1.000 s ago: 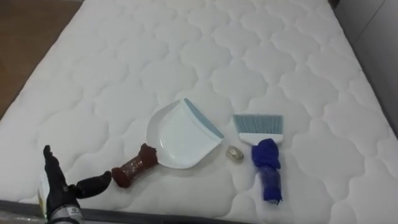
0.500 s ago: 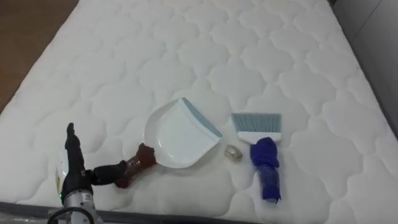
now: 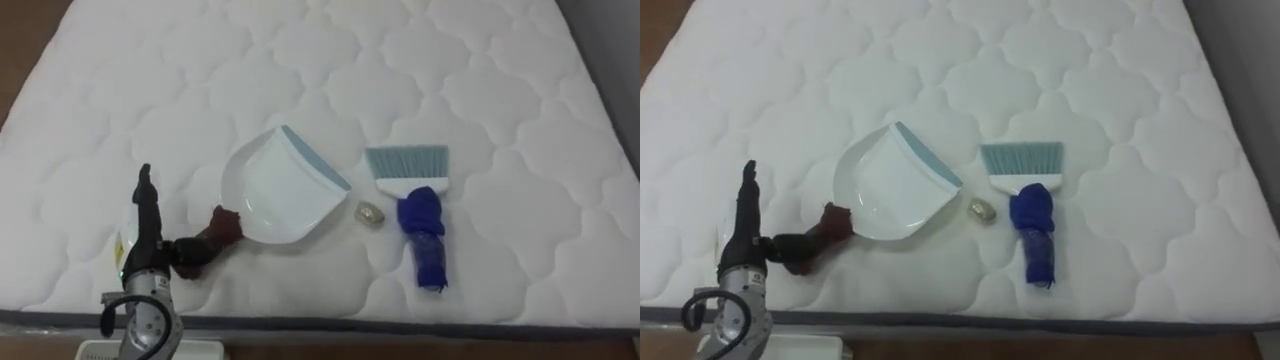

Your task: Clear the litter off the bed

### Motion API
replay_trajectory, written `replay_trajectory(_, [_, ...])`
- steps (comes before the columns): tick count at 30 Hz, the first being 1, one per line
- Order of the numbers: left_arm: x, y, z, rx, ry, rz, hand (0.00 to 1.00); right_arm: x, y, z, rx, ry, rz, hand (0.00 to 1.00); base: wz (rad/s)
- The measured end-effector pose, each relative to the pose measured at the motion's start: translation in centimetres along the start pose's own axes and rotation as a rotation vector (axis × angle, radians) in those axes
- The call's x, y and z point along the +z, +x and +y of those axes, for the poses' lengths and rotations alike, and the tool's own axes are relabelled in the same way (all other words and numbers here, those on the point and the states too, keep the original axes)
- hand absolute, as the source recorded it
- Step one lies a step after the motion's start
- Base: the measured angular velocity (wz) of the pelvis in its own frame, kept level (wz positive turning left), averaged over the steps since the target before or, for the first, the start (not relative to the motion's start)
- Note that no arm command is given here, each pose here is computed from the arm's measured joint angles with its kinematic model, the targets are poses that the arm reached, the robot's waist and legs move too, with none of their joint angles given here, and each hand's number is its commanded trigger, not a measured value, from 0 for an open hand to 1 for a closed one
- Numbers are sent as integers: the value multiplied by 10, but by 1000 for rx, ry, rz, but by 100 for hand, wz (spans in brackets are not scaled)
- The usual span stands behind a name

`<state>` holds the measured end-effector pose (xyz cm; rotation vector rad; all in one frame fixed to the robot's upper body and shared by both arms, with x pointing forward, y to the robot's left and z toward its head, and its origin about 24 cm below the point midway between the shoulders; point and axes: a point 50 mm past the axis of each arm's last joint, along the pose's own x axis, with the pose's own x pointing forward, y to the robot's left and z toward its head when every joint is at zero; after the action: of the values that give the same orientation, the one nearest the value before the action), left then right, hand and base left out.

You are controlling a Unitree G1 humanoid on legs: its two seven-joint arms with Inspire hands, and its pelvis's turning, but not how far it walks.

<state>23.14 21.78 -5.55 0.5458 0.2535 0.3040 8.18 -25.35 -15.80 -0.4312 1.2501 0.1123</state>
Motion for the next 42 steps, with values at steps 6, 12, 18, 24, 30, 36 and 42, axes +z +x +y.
replay_trajectory(6, [2, 6, -1, -32, 40, -15, 0, 5, 1, -4, -12, -7, -14, 0, 0])
replay_trajectory(12, [2, 7, -4, -55, 61, -20, 0, 10, 1, -8, -27, -14, -37, 0, 0])
replay_trajectory(18, [6, 19, -4, -65, 97, -17, 0, 22, 2, -13, -44, -20, -65, 0, -2])
replay_trajectory(24, [3, 24, 1, -67, 128, 5, 0, 37, 3, -15, -43, -40, -98, 0, -4])
replay_trajectory(30, [0, 32, 6, -93, 164, 37, 0, 49, 4, -18, -39, -86, -121, 0, -1])
replay_trajectory(36, [7, 41, 5, -123, 168, 40, 0, 60, 4, -25, -49, -74, -148, 0, -1])
replay_trajectory(42, [11, 45, 1, -205, 179, 55, 0, 68, 4, -26, -60, -94, -165, 0, 0])
